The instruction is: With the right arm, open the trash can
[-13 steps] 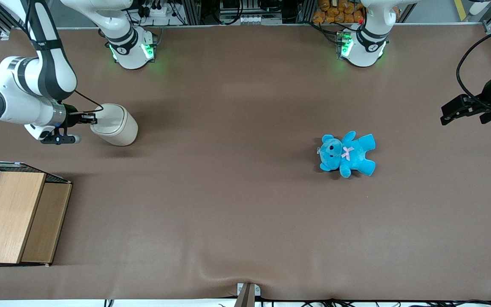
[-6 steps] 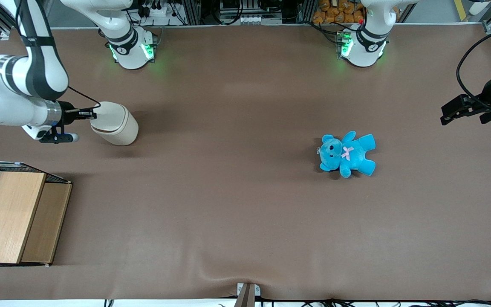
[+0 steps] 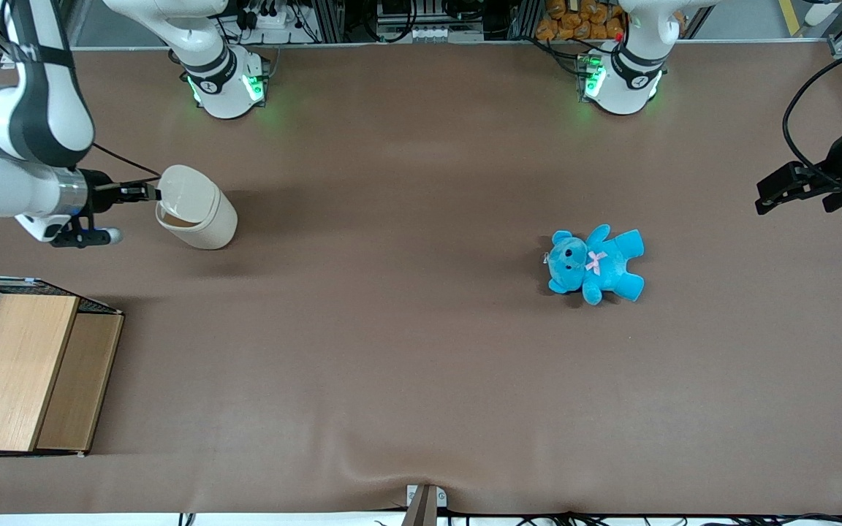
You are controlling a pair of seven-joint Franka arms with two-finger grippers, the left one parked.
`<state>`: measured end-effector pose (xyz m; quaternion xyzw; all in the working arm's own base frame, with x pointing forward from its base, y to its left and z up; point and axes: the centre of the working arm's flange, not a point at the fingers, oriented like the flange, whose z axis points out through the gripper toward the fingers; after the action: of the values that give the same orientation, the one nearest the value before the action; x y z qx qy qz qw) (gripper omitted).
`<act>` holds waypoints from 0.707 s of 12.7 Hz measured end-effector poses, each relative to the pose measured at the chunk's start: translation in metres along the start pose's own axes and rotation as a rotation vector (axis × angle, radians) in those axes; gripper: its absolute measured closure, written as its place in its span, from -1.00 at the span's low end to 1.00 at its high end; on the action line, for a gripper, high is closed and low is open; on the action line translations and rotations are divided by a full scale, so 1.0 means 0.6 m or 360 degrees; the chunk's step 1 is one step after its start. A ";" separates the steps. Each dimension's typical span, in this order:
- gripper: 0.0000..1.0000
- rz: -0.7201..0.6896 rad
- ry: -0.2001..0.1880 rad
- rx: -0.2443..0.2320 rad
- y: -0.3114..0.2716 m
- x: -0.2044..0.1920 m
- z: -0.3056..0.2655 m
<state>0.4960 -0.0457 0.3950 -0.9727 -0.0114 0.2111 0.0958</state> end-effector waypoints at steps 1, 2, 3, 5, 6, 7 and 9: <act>-0.07 -0.0013 0.0016 -0.0005 -0.008 -0.002 -0.031; -0.35 -0.0023 0.0044 -0.0010 -0.013 -0.003 -0.060; -0.57 -0.0031 0.0076 -0.0016 -0.017 -0.004 -0.085; -0.99 -0.0042 0.0142 -0.0029 -0.023 -0.005 -0.127; -1.00 -0.0047 0.0185 -0.0036 -0.026 -0.007 -0.153; -1.00 -0.0053 0.0236 -0.0045 -0.030 -0.012 -0.186; -1.00 -0.0064 0.0329 -0.0077 -0.037 -0.030 -0.261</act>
<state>0.5444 -0.0535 0.5464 -0.9909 -0.0260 0.1073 0.0772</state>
